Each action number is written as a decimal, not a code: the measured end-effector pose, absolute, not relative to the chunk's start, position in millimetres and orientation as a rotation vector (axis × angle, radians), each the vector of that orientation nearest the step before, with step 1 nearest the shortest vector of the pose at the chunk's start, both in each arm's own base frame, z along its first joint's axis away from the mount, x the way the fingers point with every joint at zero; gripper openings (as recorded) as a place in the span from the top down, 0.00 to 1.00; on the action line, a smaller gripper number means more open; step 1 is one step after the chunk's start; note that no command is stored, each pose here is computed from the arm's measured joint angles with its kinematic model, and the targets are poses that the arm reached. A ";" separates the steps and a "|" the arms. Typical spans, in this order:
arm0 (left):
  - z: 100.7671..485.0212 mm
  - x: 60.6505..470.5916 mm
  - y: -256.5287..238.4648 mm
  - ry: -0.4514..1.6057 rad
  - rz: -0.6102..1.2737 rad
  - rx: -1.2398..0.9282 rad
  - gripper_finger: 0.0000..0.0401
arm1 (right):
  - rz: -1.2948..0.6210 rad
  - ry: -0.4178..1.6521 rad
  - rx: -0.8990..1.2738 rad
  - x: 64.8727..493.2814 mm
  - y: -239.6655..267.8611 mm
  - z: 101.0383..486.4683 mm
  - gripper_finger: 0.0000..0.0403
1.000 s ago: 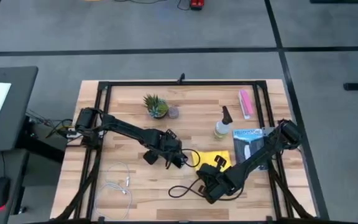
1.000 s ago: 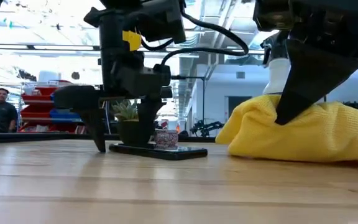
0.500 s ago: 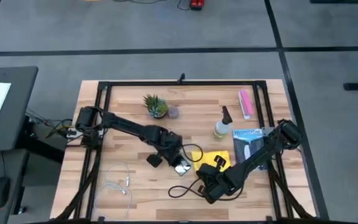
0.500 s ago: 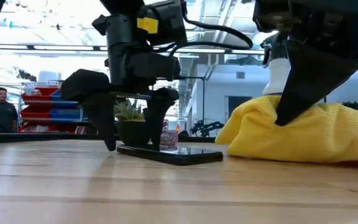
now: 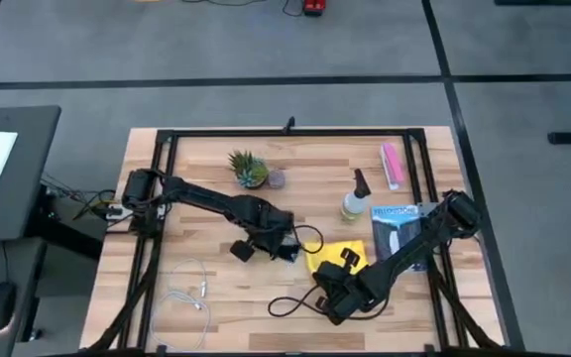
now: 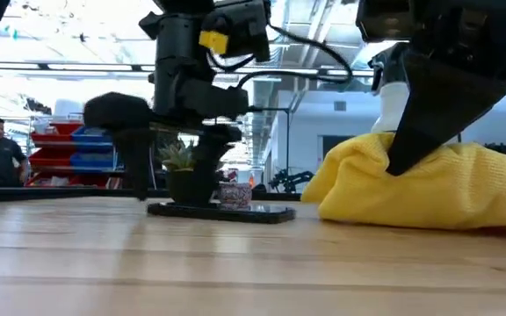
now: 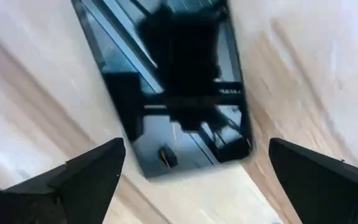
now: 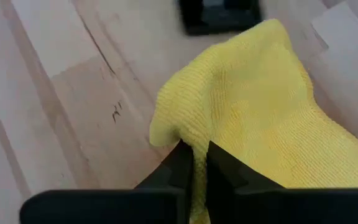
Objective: Apply microfiber cloth
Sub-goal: Wipe the back side of the cellphone using the yellow microfiber cloth
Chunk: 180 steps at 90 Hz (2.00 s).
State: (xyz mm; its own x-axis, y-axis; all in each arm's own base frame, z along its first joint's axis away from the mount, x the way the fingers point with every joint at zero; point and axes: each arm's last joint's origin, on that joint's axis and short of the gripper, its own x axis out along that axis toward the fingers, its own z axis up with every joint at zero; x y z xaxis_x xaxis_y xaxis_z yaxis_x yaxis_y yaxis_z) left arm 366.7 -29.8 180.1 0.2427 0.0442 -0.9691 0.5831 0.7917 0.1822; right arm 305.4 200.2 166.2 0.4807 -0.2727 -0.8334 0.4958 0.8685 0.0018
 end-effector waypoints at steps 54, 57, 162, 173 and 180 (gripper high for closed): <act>176.8 371.8 -15.7 1.286 -0.255 0.403 0.06 | -0.469 0.958 0.257 305.6 201.0 166.3 0.97; 174.5 372.0 -14.7 1.294 -0.255 0.385 0.06 | -0.468 0.957 0.258 305.7 201.1 166.4 0.97; 165.6 375.4 -17.1 1.301 -0.157 0.171 0.24 | -0.452 0.852 0.162 290.1 223.6 169.3 0.97; 191.6 372.8 -7.4 1.208 -0.158 0.084 0.70 | -0.468 0.762 0.113 281.9 230.3 177.0 0.97; 202.5 369.8 -0.6 1.175 -0.163 0.045 0.84 | -0.474 0.698 0.096 276.6 234.2 185.1 0.97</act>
State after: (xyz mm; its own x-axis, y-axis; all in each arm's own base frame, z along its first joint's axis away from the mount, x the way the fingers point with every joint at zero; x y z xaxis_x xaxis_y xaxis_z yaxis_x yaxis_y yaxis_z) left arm 369.8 -0.6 202.5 0.3749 -0.1039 -0.9212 0.1505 0.9873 -0.0501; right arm 276.6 234.2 185.1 0.6647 -0.3874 -0.6388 0.4506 0.8899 -0.0709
